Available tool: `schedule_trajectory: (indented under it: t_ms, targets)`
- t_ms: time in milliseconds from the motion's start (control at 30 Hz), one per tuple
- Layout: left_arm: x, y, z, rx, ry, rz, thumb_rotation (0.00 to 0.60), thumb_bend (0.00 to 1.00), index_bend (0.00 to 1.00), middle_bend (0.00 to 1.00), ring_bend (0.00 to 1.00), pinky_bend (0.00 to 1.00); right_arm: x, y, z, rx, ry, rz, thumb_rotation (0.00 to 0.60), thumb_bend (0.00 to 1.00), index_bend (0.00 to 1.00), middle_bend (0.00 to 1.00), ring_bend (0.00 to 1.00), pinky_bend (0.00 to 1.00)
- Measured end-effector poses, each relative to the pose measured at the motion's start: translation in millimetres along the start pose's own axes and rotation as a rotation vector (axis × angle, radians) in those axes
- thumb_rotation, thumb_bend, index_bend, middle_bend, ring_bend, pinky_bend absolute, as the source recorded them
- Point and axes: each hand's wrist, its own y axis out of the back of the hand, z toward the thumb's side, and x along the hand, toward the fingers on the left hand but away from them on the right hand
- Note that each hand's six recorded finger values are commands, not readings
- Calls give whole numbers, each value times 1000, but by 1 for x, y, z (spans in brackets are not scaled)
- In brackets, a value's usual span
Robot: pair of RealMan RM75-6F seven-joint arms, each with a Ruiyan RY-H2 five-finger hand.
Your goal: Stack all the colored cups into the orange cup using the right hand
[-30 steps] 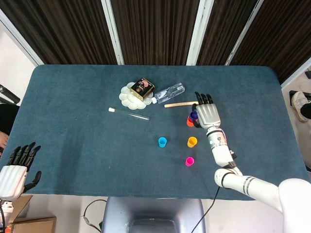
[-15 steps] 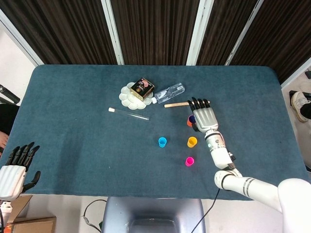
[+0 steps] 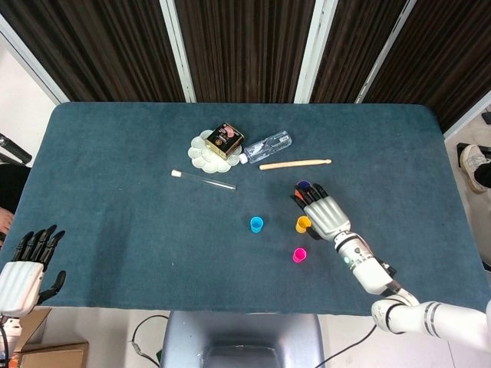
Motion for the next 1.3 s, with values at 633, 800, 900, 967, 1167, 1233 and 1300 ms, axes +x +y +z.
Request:
schedule_trajectory:
  t_ms: [633,800,900,967,1167,1233,1300]
  targets:
    - [-1,2,-2,-7,1,3,600,422,0,0,0,58,-15,-22,7,26,-24,6,600,454,586,28,0,0]
    - [-1,2,-2,-6,3,3,600,422,0,0,0,59,-17,-14,5,14,-52,-33,600,454,644,61,0,0]
    - [-1,2,-3,-6,4,2,600,422,0,0,0,59,-19,-2,2,-13,-72,-70,600,454,648,63,0,0]
    - [-1,1,-2,-4,4,0,600,422,0,0,0,59,-21,11,-1,-46,-91,-116,600,453,647,65,0,0]
    - [0,0,-1,2,5,-2,600,422,0,0,0,59,-37,59,-15,-149,-172,-260,600,454,646,76,0,0]
    - [0,0,-2,2,6,-2,600,422,0,0,0,59,-42,64,-22,-155,-205,-270,600,454,646,77,0,0]
    - [0,0,-2,3,7,-4,600,423,0,0,0,59,-47,65,-29,-149,-245,-264,600,453,646,77,0,0]
